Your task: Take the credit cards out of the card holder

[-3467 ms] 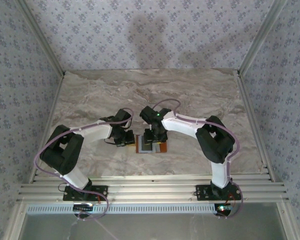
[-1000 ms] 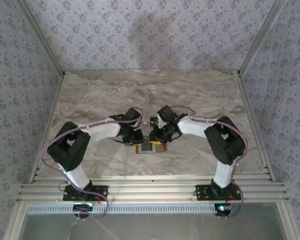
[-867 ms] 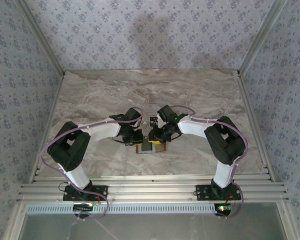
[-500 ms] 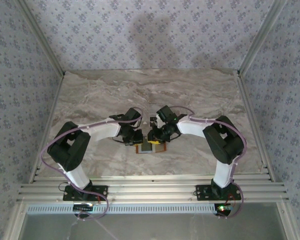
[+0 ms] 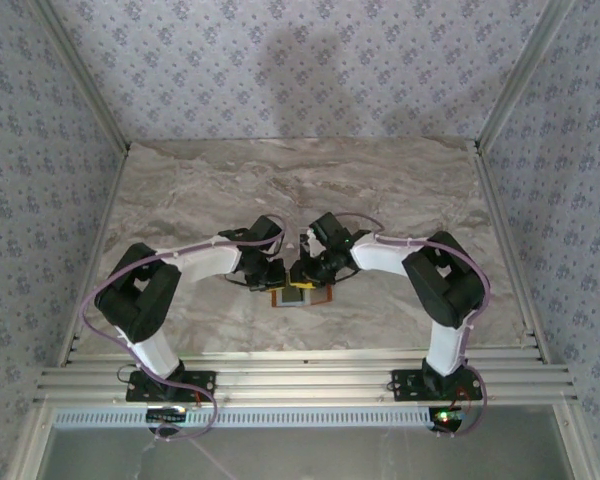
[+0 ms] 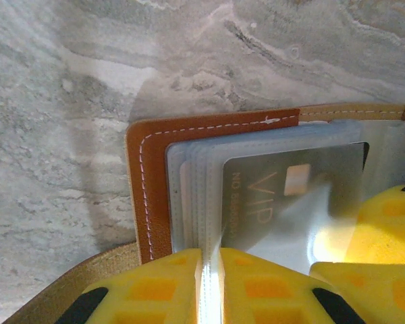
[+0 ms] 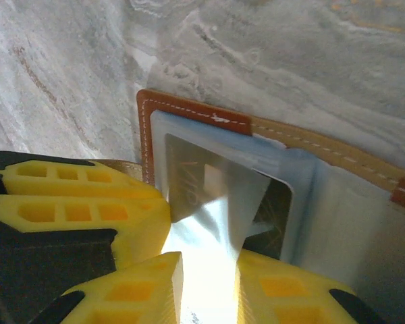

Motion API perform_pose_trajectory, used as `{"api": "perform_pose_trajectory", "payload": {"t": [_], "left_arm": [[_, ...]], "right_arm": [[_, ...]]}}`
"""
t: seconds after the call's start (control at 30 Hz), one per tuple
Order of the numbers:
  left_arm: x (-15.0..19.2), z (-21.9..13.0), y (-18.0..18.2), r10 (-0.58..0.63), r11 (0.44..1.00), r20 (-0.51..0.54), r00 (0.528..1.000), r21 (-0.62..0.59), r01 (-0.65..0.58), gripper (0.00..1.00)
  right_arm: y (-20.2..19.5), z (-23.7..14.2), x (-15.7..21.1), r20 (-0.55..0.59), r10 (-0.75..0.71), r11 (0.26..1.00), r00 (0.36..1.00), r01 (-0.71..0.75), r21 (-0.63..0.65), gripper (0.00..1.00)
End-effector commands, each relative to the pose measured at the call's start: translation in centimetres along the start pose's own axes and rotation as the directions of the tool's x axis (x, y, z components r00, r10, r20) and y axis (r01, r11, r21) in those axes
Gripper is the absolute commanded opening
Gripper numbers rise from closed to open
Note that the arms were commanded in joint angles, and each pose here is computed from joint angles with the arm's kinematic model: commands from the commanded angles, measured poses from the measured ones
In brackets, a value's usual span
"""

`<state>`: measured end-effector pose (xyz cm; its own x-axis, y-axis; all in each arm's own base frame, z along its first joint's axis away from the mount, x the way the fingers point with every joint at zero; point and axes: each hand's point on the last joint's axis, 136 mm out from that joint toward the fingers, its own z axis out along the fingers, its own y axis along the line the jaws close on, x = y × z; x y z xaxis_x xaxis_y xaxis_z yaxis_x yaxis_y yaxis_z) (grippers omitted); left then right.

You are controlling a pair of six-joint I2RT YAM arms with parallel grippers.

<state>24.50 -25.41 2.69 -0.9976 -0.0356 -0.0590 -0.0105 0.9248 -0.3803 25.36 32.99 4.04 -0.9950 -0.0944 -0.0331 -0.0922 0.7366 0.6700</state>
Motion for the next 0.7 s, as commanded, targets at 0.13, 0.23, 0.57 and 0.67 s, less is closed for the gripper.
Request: {"api": "perform_pose_trajectory", "payload": {"t": [0.13, 0.23, 0.57, 0.67], "left_arm": [[0.8, 0.5, 1.6, 0.005, 0.997, -0.026, 1.000, -0.077, -0.007, 0.16], [0.6, 0.2, 1.7, 0.009, 0.996, -0.021, 1.000, -0.088, -0.011, 0.16], [0.6, -0.2, 2.1, 0.015, 0.994, -0.016, 1.000, -0.109, -0.016, 0.17], [0.4, -0.5, 2.0, 0.017, 0.994, -0.009, 1.000, -0.107, -0.018, 0.17]], "right_arm": [[-2.3, 0.0, 0.7, -0.020, 0.013, 0.989, 1.000, -0.009, 0.145, 0.26], [-3.4, -0.4, 0.9, -0.017, 0.011, 0.978, 1.000, -0.007, 0.210, 0.26], [0.2, -1.6, 0.3, 0.014, -0.030, 0.996, 0.999, 0.028, 0.090, 0.29], [1.2, -2.5, -0.1, 0.041, -0.037, 0.998, 0.998, 0.035, 0.058, 0.30]]}}
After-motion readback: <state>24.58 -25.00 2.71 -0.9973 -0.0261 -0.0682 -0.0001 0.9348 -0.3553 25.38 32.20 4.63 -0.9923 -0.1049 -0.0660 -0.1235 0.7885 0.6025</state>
